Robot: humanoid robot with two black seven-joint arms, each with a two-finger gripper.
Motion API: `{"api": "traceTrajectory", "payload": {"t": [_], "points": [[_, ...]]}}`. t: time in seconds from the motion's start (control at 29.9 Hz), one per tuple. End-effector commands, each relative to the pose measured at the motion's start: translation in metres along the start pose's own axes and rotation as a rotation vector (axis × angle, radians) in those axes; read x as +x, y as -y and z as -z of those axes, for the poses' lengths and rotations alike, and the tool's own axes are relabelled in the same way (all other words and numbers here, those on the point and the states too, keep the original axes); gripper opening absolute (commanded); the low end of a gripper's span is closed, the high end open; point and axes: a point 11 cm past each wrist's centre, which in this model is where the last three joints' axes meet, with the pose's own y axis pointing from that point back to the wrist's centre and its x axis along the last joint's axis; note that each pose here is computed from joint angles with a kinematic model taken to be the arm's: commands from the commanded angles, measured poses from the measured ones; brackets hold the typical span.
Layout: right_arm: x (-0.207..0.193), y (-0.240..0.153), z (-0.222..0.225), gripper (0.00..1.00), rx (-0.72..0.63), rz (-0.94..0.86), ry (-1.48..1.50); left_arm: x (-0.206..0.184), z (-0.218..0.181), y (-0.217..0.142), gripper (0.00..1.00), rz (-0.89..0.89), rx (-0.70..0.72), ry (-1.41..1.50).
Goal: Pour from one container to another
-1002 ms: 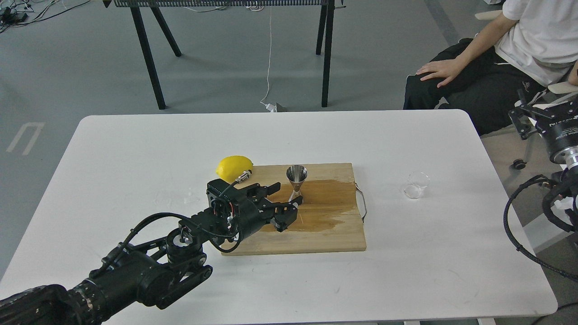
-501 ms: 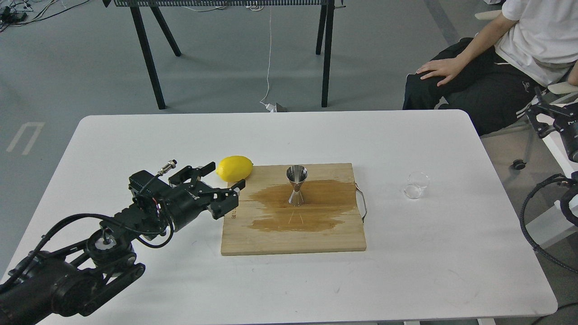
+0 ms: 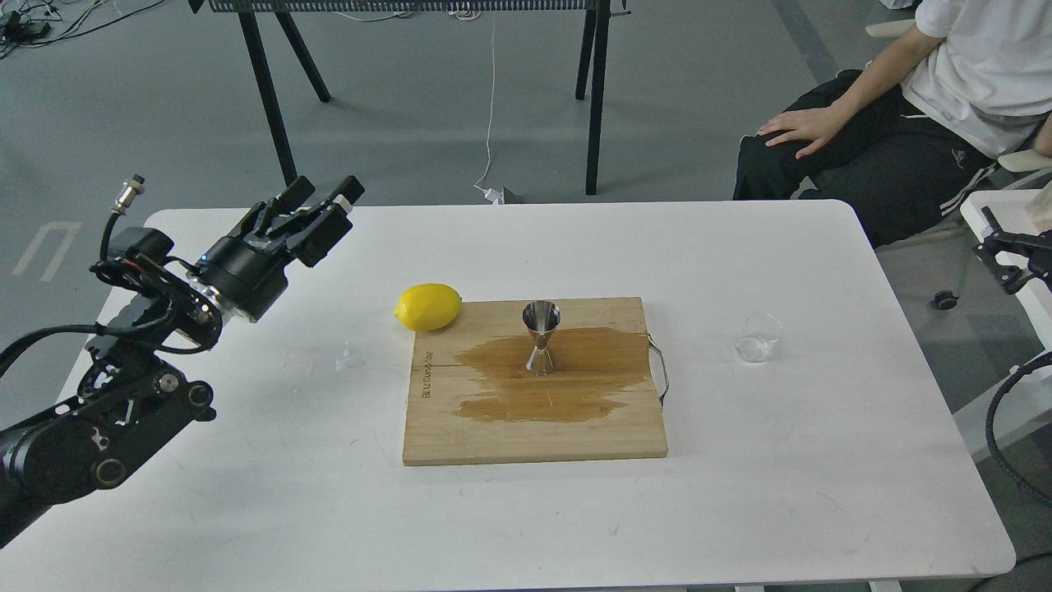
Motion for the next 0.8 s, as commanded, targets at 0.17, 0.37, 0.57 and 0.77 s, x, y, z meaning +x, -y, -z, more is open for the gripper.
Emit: {"api": "traceTrajectory", "payload": {"t": [0.17,0.37,0.57,0.77], "points": [[0.021,-0.02,-0.012,1.0,-0.005,-0.049,0.099,0.079,0.022,0.024,1.0,-0.318,0.091,-0.706],[0.025,-0.053,-0.067,1.0,-0.066,-0.054,0.349,0.099,0.043,0.023,1.0,-0.43,0.057,-1.095],[0.02,-0.084,-0.127,0.99,-0.126,-0.072,0.521,0.095,0.076,0.02,1.0,-0.565,0.026,-1.448],[-0.006,-0.11,-0.175,1.0,-0.201,-0.037,0.642,0.093,0.086,0.017,1.0,-0.569,-0.004,-1.566]]}}
